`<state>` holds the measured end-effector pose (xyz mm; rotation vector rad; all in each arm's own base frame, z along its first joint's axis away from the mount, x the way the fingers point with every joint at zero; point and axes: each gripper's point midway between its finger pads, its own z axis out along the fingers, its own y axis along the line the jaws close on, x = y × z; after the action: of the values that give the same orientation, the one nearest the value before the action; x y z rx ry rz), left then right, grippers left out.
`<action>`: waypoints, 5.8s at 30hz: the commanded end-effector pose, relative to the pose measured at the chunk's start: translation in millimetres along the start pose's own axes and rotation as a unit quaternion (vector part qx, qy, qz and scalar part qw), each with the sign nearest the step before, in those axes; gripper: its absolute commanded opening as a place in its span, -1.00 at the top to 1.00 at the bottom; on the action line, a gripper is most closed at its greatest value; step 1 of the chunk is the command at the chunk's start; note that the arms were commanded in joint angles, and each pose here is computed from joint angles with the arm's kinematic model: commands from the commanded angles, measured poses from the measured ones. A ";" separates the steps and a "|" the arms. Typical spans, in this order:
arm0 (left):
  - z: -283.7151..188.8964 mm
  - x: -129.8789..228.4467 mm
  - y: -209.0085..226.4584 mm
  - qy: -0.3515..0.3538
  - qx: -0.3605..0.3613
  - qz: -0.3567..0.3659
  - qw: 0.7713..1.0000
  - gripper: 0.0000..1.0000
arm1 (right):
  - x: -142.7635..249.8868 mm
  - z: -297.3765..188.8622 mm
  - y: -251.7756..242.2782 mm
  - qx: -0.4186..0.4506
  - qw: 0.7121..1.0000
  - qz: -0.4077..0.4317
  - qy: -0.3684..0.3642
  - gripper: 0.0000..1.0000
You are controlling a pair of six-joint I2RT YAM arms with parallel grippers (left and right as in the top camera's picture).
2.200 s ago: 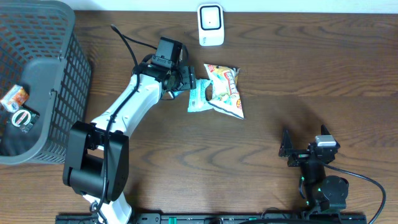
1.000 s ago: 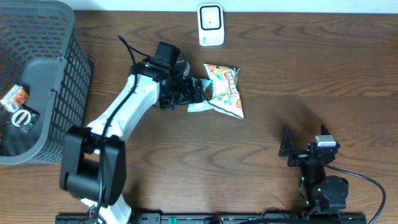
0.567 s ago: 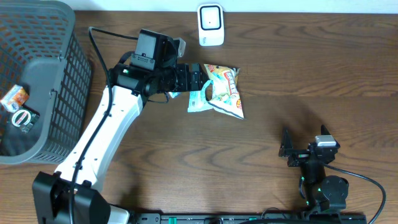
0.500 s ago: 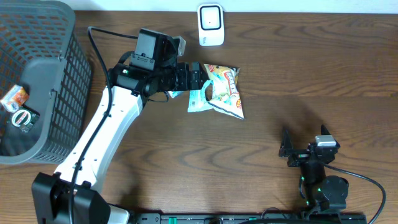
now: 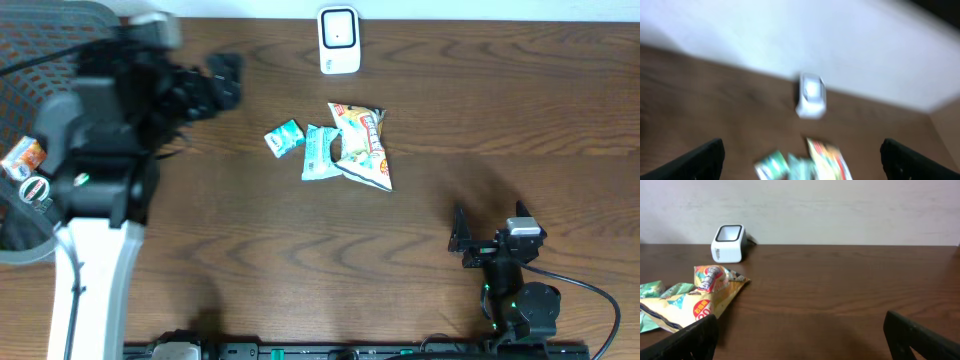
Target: Scan the item barcode
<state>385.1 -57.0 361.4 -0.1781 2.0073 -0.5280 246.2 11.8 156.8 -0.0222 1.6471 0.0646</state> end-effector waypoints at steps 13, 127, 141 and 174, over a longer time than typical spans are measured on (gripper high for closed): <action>-124.9 -93.0 195.3 -0.224 -0.393 -0.066 0.889 -0.96 | 1.1 -0.1 -1.9 0.005 1.000 0.005 0.002 -0.99; 18.3 44.6 402.5 0.160 -0.408 0.124 0.890 0.85 | 1.1 -0.1 -1.8 0.004 1.000 0.005 0.002 -0.99; -31.9 -73.2 250.7 -0.102 -0.245 -0.015 0.964 0.86 | 1.1 -0.1 -1.8 0.004 1.000 0.005 0.002 -0.99; 88.8 117.7 51.2 0.175 -0.185 -0.099 0.962 0.85 | 1.1 -0.1 -1.8 0.004 1.000 0.005 0.002 -0.99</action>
<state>407.2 -102.1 238.8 -0.4852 2.4006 -0.6019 246.2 11.8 156.8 -0.0222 1.6471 0.0646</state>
